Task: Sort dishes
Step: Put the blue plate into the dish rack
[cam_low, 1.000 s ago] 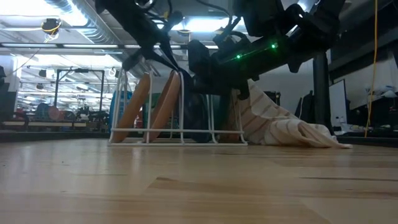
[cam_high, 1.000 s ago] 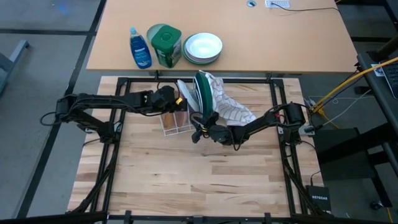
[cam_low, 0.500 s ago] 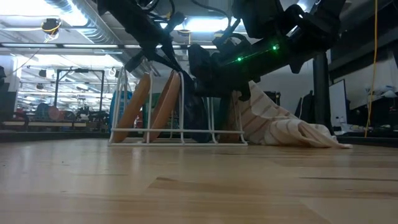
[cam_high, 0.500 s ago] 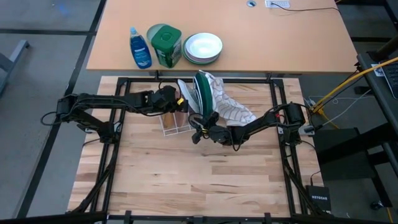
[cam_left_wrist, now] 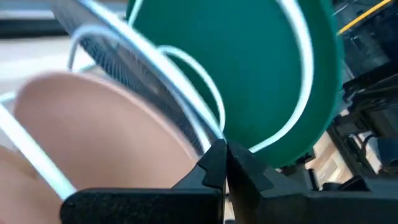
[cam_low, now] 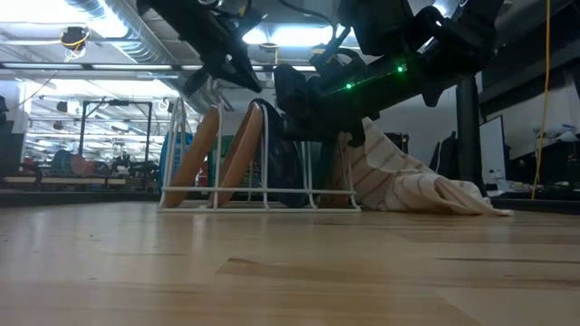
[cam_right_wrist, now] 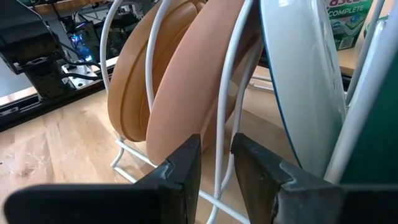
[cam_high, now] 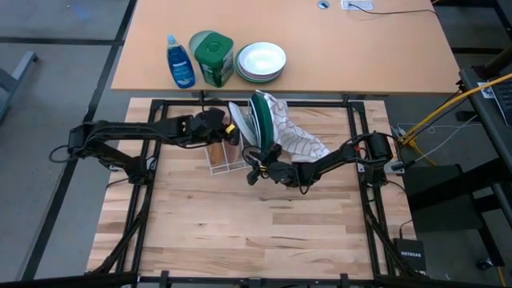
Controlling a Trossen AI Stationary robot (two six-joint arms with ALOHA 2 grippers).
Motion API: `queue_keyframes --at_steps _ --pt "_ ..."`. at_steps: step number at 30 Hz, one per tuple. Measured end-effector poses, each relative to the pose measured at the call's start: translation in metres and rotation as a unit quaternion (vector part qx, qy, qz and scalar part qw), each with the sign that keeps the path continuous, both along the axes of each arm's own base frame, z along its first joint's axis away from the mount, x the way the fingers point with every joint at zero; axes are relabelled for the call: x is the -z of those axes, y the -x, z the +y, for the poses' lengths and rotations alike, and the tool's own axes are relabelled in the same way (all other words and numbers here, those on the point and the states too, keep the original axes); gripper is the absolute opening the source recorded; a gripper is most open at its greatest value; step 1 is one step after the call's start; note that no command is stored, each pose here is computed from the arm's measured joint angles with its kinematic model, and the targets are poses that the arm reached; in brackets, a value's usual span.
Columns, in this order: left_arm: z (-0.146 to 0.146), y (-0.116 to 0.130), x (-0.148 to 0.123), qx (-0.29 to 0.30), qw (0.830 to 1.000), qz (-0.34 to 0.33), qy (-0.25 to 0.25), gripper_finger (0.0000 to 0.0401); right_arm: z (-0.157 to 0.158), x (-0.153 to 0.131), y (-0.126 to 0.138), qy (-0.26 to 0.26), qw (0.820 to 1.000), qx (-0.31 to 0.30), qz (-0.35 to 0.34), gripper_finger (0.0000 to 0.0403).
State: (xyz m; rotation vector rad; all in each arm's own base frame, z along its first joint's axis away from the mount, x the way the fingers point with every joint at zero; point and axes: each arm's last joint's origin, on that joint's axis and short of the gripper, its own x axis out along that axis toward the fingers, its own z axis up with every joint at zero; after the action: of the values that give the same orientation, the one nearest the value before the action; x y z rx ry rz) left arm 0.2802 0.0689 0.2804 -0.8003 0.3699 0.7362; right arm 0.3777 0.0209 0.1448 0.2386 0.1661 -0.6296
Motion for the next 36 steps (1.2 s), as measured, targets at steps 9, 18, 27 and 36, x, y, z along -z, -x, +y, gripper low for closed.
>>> queue_keyframes --at_steps 9,18,27,36 --pt "0.010 0.016 -0.007 -0.040 0.996 0.044 -0.064 0.0001 0.000 -0.001 0.000 -0.001 1.000 -0.001 -0.008 0.0099" --pt "0.038 0.025 -0.004 -0.078 0.991 0.073 -0.079 0.0001 0.001 -0.003 -0.001 -0.004 1.000 -0.009 -0.017 0.0099" --pt "0.047 0.024 0.001 -0.089 0.990 0.079 -0.073 0.0002 0.002 -0.007 -0.003 -0.007 0.999 -0.031 -0.037 0.0099" --pt "0.051 0.013 0.008 -0.078 0.991 0.074 -0.076 0.0001 0.002 -0.020 -0.001 0.008 0.998 -0.038 -0.049 0.0099"
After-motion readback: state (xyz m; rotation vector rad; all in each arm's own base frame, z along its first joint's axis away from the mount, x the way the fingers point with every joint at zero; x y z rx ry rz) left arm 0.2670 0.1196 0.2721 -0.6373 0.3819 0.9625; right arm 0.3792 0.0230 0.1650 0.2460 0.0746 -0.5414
